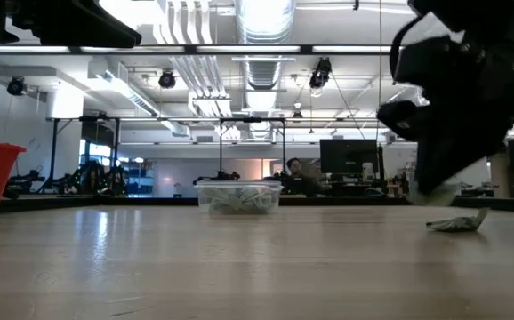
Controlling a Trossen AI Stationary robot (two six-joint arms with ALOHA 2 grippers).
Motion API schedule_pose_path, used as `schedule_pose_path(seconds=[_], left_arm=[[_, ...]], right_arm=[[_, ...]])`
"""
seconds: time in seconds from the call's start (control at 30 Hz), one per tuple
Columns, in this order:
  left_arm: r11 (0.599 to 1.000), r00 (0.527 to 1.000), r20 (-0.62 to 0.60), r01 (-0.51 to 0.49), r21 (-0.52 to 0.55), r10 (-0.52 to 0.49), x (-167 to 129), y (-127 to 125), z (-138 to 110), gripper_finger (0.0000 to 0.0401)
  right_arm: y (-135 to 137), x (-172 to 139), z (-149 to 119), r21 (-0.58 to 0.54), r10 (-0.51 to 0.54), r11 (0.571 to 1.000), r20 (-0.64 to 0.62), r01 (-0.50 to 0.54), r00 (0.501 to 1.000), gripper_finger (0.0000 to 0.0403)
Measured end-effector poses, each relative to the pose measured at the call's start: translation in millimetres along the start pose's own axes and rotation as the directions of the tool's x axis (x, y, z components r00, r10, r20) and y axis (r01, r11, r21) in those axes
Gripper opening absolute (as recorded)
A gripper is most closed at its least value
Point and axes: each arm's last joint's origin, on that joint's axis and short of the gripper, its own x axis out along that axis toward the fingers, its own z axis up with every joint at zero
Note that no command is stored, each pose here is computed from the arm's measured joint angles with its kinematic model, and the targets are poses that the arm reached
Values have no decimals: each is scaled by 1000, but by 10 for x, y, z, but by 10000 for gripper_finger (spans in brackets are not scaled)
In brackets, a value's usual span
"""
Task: Pick and place items into bin
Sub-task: Put the stevia packet into the transparent bin
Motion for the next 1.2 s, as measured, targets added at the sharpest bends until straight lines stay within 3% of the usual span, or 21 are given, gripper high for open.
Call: schedule_pose_path(seconds=[0.27,0.53,0.7,0.83,0.97,1.2], left_arm=[[1000,1000,0,0,1,0,0,0,-1,111],[1000,1000,0,0,2,0,0,0,-2,111],[1000,1000,0,0,3,0,0,0,-1,111],[1000,1000,-1,0,4,0,0,-1,-3,111],[1000,1000,-3,-1,7,1,1,-1,-6,111],[1000,1000,-3,-1,7,1,2,-1,-7,111]], right_arm=[[-229,-134,293,-114,-173,975,163,193,971,9],[-799,-196,521,-84,-322,921,386,381,864,9],[-1250,-216,517,-51,-225,953,539,298,812,9],[-1526,-171,456,12,-271,947,566,321,779,9],[-1699,-44,396,39,-295,942,566,333,769,9],[-1892,290,445,26,-255,957,543,288,800,9]])
